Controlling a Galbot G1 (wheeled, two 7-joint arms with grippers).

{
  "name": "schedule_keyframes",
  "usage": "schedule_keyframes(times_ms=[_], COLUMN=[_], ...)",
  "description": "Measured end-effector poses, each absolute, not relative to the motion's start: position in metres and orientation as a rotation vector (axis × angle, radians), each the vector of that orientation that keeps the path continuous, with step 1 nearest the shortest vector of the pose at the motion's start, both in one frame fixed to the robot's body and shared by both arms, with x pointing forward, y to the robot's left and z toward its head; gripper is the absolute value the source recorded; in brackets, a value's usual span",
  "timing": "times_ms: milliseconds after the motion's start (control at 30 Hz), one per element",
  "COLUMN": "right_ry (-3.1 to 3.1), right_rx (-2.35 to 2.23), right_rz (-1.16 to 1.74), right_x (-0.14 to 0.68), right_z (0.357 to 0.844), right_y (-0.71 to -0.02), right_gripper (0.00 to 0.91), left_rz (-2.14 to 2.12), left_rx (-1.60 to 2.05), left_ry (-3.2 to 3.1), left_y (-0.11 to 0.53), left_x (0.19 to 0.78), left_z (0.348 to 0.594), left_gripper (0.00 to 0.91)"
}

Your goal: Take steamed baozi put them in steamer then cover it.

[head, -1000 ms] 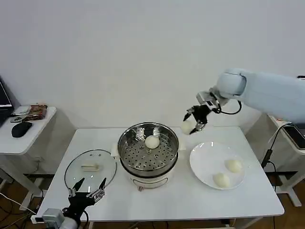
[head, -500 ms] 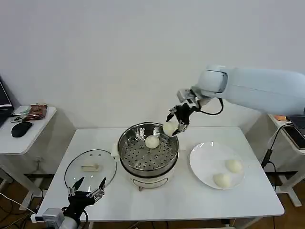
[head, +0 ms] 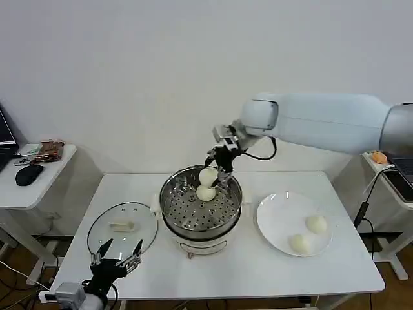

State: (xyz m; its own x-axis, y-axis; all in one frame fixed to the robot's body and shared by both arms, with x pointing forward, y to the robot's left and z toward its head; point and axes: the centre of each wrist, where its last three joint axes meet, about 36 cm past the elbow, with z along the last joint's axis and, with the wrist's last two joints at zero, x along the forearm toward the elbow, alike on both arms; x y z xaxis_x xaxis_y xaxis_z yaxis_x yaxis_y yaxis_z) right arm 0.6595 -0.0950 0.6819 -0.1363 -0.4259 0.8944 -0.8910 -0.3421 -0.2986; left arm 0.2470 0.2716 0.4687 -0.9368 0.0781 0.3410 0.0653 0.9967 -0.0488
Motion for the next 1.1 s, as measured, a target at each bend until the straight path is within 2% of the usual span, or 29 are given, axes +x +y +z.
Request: schedule_keyframes(times_ms=[1100], right_ry=[-1.296], right_rx=[1.74], right_rz=[1.549], right_x=[0.653], right_z=[0.627], right_y=[0.011], right_gripper=[0.695], left_rz=[0.052], left_rx=[-0.15], left_ry=[-2.786], left_y=[0.267], left_x=[0.246], left_z=[0.47], left_gripper=[0.907])
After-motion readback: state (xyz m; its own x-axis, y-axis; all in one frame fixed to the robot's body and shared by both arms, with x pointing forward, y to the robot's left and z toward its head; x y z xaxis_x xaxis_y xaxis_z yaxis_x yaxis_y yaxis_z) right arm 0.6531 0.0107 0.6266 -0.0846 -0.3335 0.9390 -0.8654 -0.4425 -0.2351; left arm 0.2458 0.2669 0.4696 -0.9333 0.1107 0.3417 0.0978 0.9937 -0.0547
